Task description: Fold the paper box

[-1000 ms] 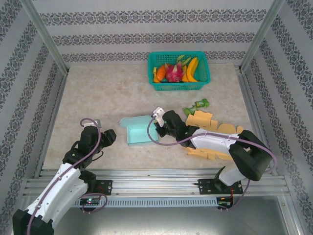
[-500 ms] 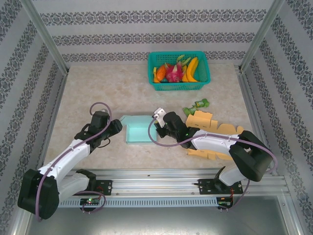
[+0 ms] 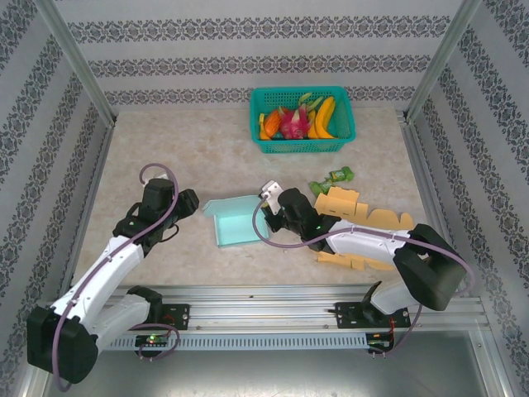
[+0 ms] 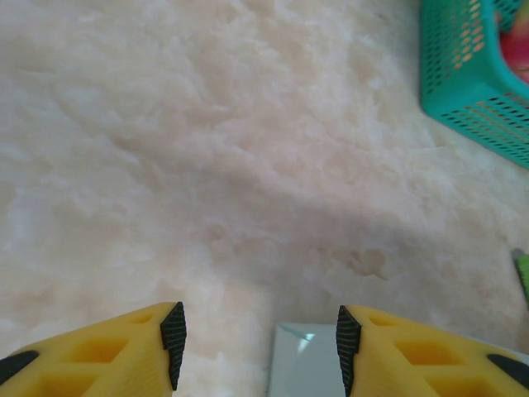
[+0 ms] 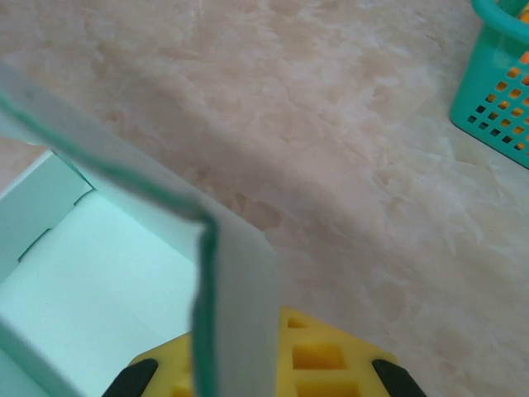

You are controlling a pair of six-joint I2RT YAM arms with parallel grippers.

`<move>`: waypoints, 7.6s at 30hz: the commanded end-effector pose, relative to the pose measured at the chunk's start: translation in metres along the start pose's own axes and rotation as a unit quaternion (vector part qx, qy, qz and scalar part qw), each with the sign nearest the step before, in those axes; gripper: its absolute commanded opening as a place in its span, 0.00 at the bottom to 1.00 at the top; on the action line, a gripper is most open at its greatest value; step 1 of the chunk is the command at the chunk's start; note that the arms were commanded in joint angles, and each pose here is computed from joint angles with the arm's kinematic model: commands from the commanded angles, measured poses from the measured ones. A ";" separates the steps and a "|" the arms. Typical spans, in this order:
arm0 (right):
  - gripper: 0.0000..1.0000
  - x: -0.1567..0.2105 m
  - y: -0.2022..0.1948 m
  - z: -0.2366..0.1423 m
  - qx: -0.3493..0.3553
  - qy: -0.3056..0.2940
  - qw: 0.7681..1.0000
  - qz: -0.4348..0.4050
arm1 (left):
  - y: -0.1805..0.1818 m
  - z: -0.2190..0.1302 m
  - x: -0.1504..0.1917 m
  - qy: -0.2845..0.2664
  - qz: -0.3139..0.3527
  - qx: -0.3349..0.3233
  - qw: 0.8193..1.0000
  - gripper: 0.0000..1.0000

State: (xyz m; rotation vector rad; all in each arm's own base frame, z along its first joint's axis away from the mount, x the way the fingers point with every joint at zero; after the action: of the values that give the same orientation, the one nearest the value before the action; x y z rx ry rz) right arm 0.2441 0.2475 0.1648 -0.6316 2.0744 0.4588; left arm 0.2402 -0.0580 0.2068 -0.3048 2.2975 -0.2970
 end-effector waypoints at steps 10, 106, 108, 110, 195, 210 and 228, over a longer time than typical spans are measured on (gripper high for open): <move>0.07 -0.001 -0.003 -0.008 0.007 -0.010 1.000 0.018 | -0.024 0.041 0.021 0.075 -0.027 0.075 0.994 0.45; 0.12 0.060 0.121 -0.001 0.073 -0.028 0.971 0.227 | 0.012 0.032 0.116 0.080 0.066 -0.003 0.995 0.31; 0.12 0.060 0.122 0.000 0.063 -0.027 0.968 0.243 | 0.012 0.032 0.117 0.081 0.065 -0.003 0.995 0.30; 0.12 0.059 0.125 0.001 0.056 -0.025 0.966 0.251 | 0.012 0.032 0.118 0.081 0.064 -0.002 0.995 0.30; 0.63 0.097 0.103 -0.055 0.138 -0.042 0.983 0.115 | -0.007 -0.013 0.116 0.014 0.002 0.086 0.996 0.45; 0.70 0.038 0.099 -0.092 0.092 -0.038 0.992 0.072 | -0.009 -0.005 0.120 0.024 0.008 0.078 0.997 0.45; 0.70 0.032 0.077 -0.001 0.100 0.079 0.988 0.092 | -0.002 0.007 0.133 0.032 0.009 0.062 0.998 0.45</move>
State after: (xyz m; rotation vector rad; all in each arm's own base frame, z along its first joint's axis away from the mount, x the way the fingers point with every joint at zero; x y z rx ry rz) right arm 0.1796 0.2952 0.1524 -0.3382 2.2826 0.3200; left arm 0.1586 -0.1010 0.1201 -0.2023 2.3384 -0.4519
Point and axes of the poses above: each hand's point on the last joint's axis, 136 mm out from that joint toward the fingers, its own z axis out along the fingers, its own y axis along the line the jaws close on, x = y × z, the point moved 8 cm from there along -z, back along the fingers, and after that the axes turned 10 degrees about z, right-handed, at the moved point
